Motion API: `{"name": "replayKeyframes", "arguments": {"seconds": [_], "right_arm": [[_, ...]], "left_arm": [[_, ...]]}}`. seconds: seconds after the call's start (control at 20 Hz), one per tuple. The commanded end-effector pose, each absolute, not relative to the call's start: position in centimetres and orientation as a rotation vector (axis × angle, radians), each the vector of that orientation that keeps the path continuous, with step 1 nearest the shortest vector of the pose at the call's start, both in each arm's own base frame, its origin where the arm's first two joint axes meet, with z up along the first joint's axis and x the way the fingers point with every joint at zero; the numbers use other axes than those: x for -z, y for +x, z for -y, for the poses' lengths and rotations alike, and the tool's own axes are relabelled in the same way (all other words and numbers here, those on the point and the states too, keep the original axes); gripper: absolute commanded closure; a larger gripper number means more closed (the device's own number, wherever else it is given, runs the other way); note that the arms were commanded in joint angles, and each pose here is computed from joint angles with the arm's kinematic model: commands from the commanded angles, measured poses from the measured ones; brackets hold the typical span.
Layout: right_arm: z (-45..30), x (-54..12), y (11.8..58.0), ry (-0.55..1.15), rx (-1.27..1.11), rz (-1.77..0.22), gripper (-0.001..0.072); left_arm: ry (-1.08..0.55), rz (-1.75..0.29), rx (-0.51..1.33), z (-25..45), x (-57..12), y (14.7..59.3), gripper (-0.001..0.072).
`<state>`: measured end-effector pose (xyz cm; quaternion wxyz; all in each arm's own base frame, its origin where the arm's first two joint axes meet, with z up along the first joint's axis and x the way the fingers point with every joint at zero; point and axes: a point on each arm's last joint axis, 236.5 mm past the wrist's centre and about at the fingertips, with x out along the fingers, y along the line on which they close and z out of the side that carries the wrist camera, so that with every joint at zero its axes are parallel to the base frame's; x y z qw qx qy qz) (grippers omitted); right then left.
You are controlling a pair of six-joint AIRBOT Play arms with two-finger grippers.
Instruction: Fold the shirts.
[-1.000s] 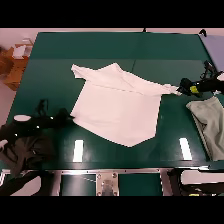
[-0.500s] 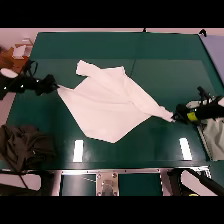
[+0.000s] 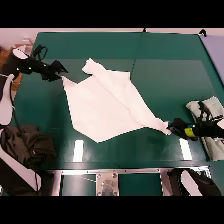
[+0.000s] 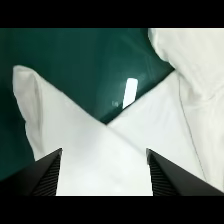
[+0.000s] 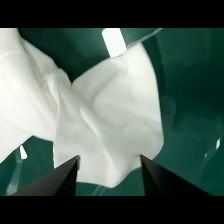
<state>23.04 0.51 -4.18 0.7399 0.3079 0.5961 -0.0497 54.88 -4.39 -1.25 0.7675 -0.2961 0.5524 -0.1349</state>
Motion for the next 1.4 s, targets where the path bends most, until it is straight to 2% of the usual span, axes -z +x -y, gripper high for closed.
{"name": "replayKeyframes", "arguments": {"seconds": [0.0,0.15,0.3,0.4,0.55,0.7,0.85,1.0,1.1,1.2,1.25,1.35], "right_arm": [[3.3,1.8,26.7,0.459,0.101,-1.244,0.0201],[-0.2,0.2,29.6,0.403,-0.055,-1.242,0.0201],[-7.3,2.2,30.0,0.219,-0.262,-1.295,0.0202],[-11.4,4.1,30.6,0.094,-0.357,-1.298,0.0203],[-15.5,6.3,31.6,-0.035,-0.452,-1.346,0.0205],[-17.8,7.4,33.1,-0.144,-0.489,-1.371,0.0226],[-17.6,8.6,33.0,-0.219,-0.461,-1.443,0.0225],[-16.9,9.2,32.4,-0.289,-0.423,-1.478,0.0227],[-15.5,9.2,33.0,-0.358,-0.361,-1.468,0.028],[-14.4,9.2,33.3,-0.385,-0.318,-1.468,0.0308],[-13.9,9.2,33.3,-0.403,-0.303,-1.468,0.0392],[-13.7,9.1,33.3,-0.407,-0.294,-1.47,0.0562]], "left_arm": [[-0.683,-1.488,0.351,3.8,0.1,47.9,0.0116],[-0.58,-1.671,0.298,3.3,-0.2,41.9,0.0117],[-0.532,-1.675,0.257,5.1,0.7,35.8,0.0116],[-0.578,-1.664,0.242,7.4,2.8,30.8,0.0115],[-0.77,-1.594,0.316,13.5,5.4,25.4,0.0116],[-0.858,-1.551,0.332,18.4,8.9,23.0,0.0116],[-0.865,-1.478,0.366,22.0,9.8,23.6,0.0116],[-0.824,-1.505,0.355,23.5,11.5,22.6,0.0117],[-0.838,-1.523,0.336,24.1,12.3,22.4,0.0121],[-0.834,-1.515,0.35,24.3,12.3,22.4,0.0589],[-0.833,-1.517,0.351,24.3,12.3,22.4,0.0686],[-0.836,-1.524,0.356,24.4,12.2,22.2,0.0687]]}}
